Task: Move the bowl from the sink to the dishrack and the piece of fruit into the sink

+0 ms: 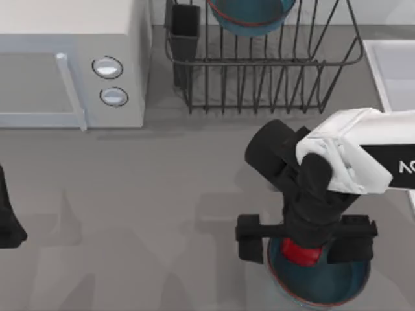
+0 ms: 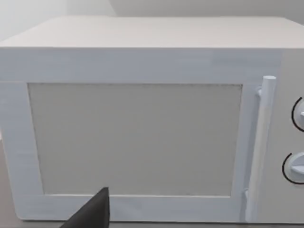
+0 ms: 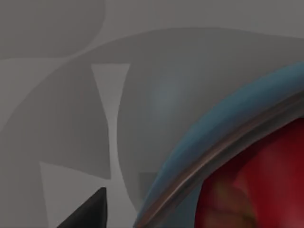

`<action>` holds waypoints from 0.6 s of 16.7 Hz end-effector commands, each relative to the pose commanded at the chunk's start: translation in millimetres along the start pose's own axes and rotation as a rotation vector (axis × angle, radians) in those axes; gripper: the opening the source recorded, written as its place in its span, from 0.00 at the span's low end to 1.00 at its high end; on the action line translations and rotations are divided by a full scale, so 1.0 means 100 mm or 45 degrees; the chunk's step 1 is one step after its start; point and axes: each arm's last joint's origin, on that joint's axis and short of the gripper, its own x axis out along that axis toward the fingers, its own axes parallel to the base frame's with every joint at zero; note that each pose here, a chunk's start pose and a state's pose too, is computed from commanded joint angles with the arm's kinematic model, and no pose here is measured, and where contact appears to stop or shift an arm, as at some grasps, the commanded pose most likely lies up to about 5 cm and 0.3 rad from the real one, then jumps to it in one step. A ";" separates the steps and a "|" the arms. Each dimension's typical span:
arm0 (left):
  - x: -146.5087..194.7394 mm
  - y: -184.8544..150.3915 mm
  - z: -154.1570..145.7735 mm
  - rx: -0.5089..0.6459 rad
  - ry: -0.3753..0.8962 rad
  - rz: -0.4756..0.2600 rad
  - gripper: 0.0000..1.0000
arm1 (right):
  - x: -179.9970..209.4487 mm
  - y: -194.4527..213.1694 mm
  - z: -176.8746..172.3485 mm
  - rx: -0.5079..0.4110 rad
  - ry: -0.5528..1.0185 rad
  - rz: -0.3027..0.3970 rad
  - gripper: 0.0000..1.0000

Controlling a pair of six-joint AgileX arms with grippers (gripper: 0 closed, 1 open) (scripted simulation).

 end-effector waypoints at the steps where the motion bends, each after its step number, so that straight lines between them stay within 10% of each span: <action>1: 0.00 0.00 0.00 0.000 0.000 0.000 1.00 | 0.00 0.00 0.00 0.000 0.000 0.000 0.92; 10: 0.00 0.00 0.00 0.000 0.000 0.000 1.00 | 0.00 0.00 0.00 0.000 0.000 0.000 0.25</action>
